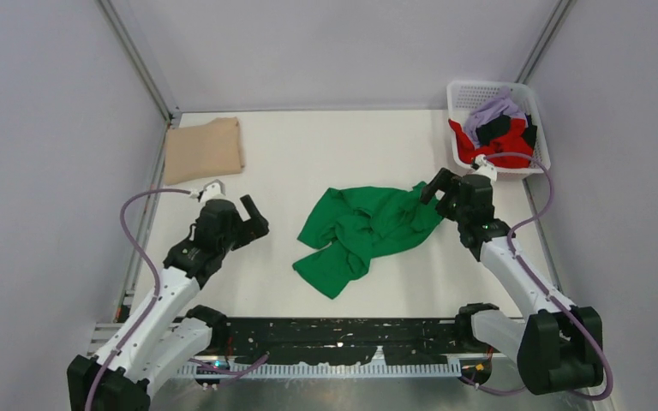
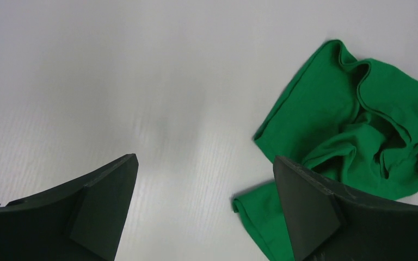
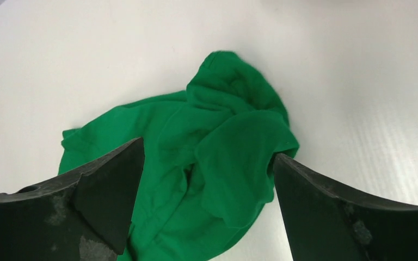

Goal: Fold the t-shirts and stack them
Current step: Move the tshirt to the center of the board, then flatten out the tshirt

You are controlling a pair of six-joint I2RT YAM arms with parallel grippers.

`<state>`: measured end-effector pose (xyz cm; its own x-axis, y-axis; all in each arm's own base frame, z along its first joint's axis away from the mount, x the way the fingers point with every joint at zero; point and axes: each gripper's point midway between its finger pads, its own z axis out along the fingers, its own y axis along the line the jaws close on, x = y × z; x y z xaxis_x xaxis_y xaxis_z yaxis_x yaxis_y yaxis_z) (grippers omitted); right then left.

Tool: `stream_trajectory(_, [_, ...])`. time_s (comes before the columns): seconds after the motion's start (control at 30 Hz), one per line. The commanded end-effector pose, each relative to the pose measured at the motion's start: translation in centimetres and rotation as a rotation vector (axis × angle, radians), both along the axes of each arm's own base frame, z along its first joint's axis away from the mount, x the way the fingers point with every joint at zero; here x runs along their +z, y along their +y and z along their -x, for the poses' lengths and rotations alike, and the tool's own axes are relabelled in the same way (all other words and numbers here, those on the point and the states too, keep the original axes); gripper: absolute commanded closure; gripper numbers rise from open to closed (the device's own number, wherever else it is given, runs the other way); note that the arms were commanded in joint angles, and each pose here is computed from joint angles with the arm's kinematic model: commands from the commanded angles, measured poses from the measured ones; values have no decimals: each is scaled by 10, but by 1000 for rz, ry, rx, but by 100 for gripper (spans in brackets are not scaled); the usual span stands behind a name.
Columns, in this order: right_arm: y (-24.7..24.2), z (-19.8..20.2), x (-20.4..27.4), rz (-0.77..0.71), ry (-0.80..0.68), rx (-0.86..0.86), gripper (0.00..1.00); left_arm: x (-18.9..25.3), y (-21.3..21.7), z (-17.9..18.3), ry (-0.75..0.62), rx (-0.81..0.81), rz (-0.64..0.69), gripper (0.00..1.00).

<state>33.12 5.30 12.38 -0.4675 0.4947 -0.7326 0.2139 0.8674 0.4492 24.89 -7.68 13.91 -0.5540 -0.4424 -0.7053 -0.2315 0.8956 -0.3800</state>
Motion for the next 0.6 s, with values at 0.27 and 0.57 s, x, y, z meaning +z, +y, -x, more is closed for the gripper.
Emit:
stream_trajectory(0.27, [7,39,66,333,-103,60,4,-38,-86,-37,186,-315,131,1])
stream_trajectory(0.57, [85,53,19,332,-34,384,0,-89,-134,-36,384,-441,89,23])
